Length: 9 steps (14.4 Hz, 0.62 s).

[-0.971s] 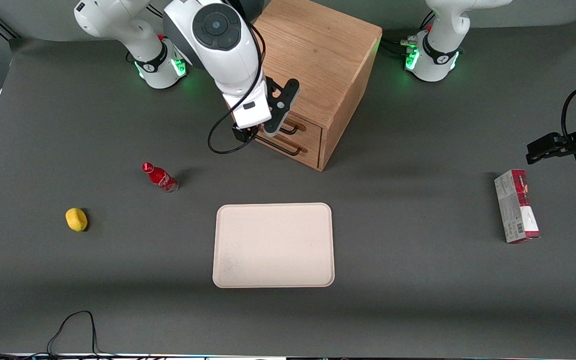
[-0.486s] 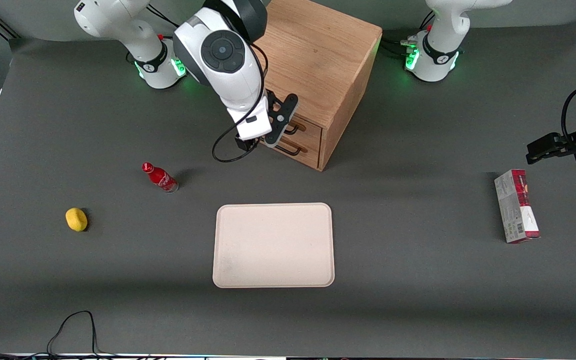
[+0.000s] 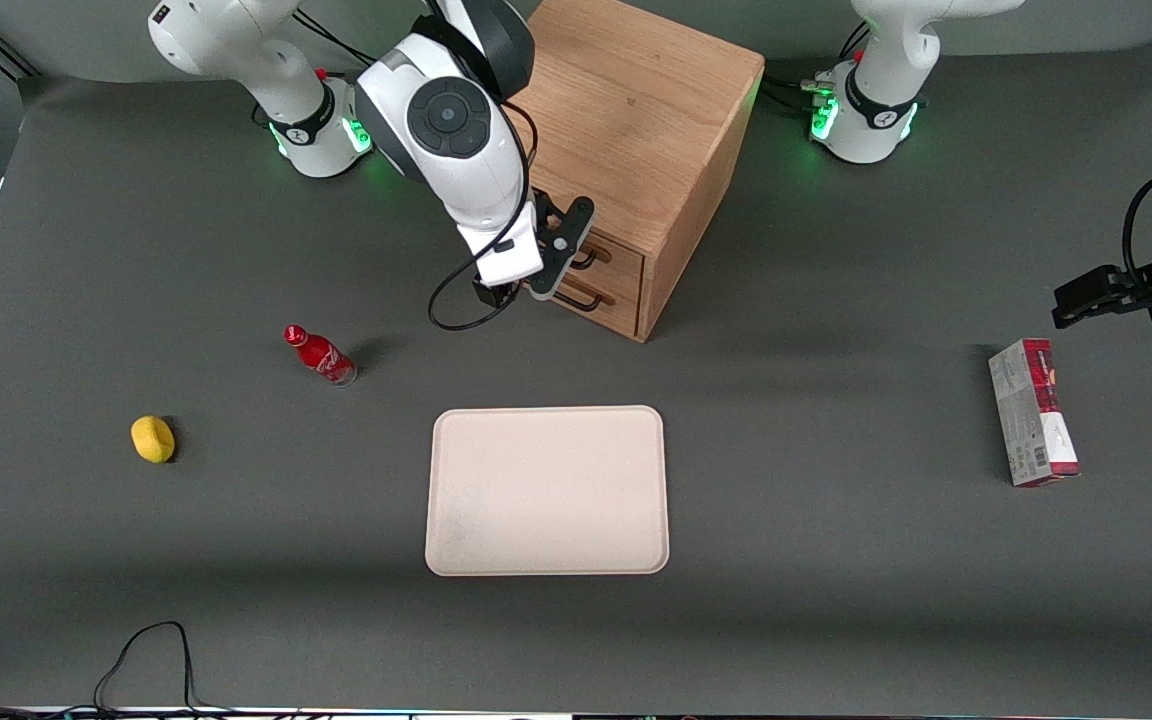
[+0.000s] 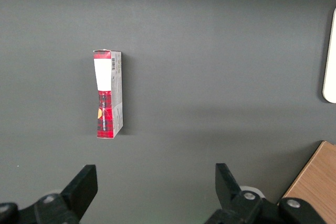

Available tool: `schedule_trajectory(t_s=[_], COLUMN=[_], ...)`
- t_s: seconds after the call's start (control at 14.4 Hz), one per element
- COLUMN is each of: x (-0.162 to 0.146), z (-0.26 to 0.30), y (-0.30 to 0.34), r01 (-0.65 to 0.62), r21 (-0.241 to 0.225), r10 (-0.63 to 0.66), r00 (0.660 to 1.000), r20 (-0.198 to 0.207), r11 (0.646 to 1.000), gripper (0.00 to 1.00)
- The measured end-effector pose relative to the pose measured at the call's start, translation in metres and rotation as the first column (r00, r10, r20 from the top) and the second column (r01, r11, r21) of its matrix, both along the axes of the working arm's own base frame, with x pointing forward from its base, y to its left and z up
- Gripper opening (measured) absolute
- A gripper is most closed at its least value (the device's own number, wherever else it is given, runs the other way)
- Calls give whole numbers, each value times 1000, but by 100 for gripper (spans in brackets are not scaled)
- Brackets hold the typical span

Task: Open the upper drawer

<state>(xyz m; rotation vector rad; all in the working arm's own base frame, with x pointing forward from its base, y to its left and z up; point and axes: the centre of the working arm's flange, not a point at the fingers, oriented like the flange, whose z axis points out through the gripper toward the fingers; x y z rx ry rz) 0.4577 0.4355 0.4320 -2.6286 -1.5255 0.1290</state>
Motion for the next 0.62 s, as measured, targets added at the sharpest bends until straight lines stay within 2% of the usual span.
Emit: schedule_trajectory(t_s=[0.62], x=[-2], z=[-23], y=[-4], r01=[8], r21=[-4], r10=[-8], r00=[1000], r20=[2], r11=[1000], gripper=[100])
